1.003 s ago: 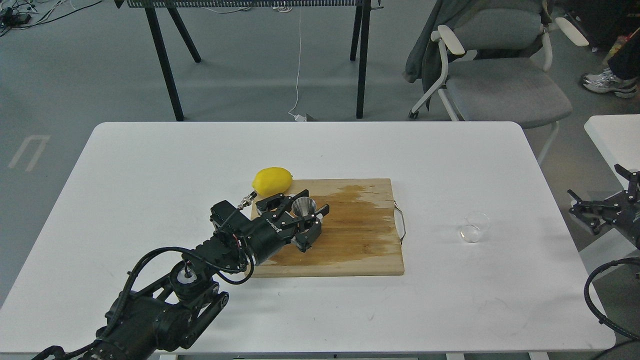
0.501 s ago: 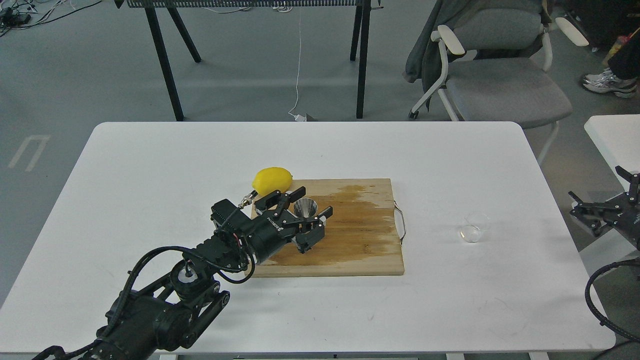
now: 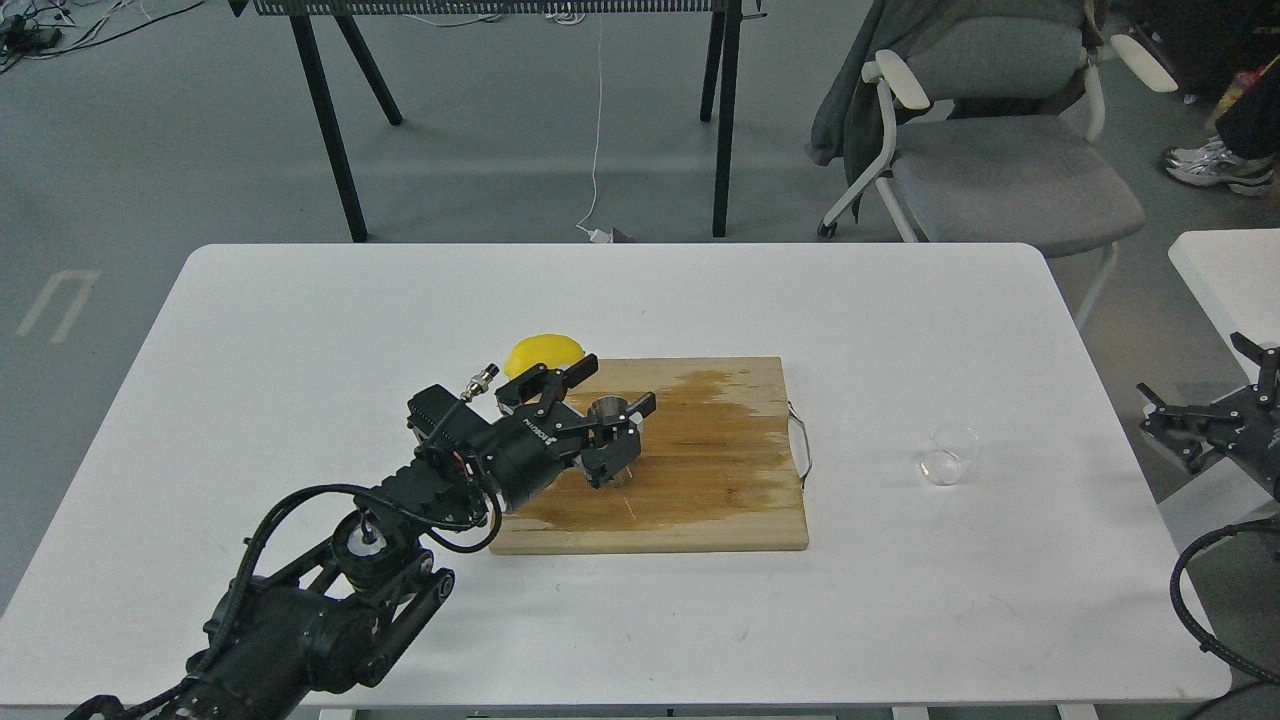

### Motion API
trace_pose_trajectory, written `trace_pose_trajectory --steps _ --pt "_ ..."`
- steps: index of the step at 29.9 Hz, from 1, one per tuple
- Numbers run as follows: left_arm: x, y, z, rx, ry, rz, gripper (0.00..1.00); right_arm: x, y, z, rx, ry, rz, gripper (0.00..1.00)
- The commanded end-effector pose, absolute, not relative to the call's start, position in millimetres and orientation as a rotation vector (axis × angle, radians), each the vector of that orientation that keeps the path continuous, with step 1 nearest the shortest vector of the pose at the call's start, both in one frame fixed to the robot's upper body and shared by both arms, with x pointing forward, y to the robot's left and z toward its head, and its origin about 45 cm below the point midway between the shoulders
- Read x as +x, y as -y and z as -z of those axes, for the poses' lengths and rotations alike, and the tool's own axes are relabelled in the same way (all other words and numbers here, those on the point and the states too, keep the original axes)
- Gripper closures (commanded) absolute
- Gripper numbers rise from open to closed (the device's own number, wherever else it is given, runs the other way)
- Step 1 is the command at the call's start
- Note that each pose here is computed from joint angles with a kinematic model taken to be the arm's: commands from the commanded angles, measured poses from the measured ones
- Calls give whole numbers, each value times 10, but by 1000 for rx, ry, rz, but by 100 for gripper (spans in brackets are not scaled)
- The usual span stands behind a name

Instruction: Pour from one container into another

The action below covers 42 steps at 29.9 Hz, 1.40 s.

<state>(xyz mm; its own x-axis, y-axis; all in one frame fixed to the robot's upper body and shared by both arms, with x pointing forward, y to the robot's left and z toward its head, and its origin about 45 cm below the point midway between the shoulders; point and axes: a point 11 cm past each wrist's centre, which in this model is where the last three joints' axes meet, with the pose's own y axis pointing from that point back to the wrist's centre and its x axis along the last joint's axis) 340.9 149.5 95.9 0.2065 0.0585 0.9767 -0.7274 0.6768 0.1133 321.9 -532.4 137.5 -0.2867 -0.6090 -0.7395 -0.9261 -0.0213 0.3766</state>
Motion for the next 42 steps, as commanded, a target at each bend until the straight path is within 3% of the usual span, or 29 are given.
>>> trace_pose_trajectory --steps 1,6,12,18,24,29,33,37,42 --pt "3438 -1495 -1045 639 1257 -625 13 3225 5319 -1380 -1606 -1903 -1221 0" --pt "3435 -1546 -1210 660 1069 -581 13 3229 5334 -1405 -1607 -1901 -1216 0" --pt "3571 -1779 -1765 668 887 -552 7 3230 5351 -1423 -1605 -1902 -1209 0" --pt "4052 -2383 -2783 583 1015 -876 6 3261 5318 -1450 -1617 -1886 -1205 0" --pt "4152 -3544 -3579 440 990 -1345 6 3359 5243 -1589 -1679 -1846 -1186 0" --pt "4173 -4287 -3337 331 743 -1609 5 3470 5108 -1809 -1774 -1777 -1149 0" --pt "4370 -4385 -2870 254 501 -1630 4 3537 5093 -2053 -1820 -1729 -1098 1" --pt "4399 -4984 -2831 243 363 -1681 1 3543 5116 -2221 -1831 -1680 -1104 1" --pt "4152 -5707 -2834 295 198 -1710 0 3531 5104 -2230 -1813 -1638 -1139 1"
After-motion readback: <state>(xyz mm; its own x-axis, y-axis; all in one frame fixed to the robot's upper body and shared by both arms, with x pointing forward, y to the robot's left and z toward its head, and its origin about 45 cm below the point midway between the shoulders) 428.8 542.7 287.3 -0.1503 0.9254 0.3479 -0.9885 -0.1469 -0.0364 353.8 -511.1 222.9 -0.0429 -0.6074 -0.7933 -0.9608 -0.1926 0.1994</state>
